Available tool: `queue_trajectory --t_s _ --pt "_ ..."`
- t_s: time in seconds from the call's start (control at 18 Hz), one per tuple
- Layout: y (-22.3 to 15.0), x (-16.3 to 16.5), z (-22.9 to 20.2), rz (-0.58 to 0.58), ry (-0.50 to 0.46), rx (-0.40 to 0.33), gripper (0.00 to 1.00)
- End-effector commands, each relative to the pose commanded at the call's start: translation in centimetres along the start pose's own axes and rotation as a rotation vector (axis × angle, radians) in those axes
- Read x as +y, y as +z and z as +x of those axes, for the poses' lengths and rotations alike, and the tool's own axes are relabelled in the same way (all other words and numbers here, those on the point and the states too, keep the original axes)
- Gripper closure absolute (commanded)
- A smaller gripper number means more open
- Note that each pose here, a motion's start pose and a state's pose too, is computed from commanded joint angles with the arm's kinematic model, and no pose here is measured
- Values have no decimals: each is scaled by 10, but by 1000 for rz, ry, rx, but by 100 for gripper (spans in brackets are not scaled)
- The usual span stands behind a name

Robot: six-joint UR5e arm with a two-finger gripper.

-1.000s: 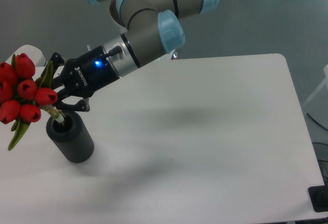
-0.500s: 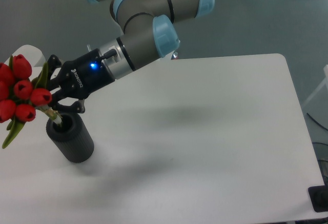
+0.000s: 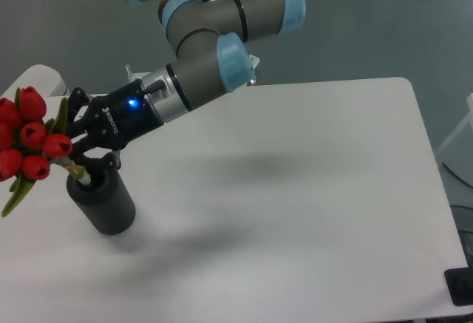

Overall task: Insert the flowers into the vase
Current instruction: 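Lower the tulip stems into the vase and open the gripper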

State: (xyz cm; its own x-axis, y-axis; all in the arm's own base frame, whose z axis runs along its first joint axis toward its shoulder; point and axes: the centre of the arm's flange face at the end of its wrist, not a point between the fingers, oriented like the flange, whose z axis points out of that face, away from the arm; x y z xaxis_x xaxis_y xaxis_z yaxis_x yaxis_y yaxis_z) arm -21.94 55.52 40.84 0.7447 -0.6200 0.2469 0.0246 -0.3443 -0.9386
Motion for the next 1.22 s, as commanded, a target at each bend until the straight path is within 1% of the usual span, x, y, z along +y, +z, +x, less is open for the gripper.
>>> queue_trajectory --t_s 0.33,0.61,1.22 --pt "0 4 -1 -1 9 -2 89" --pt "3 22 2 -5 38 -1 88" --pt "10 61 2 -71 71 -4 88"
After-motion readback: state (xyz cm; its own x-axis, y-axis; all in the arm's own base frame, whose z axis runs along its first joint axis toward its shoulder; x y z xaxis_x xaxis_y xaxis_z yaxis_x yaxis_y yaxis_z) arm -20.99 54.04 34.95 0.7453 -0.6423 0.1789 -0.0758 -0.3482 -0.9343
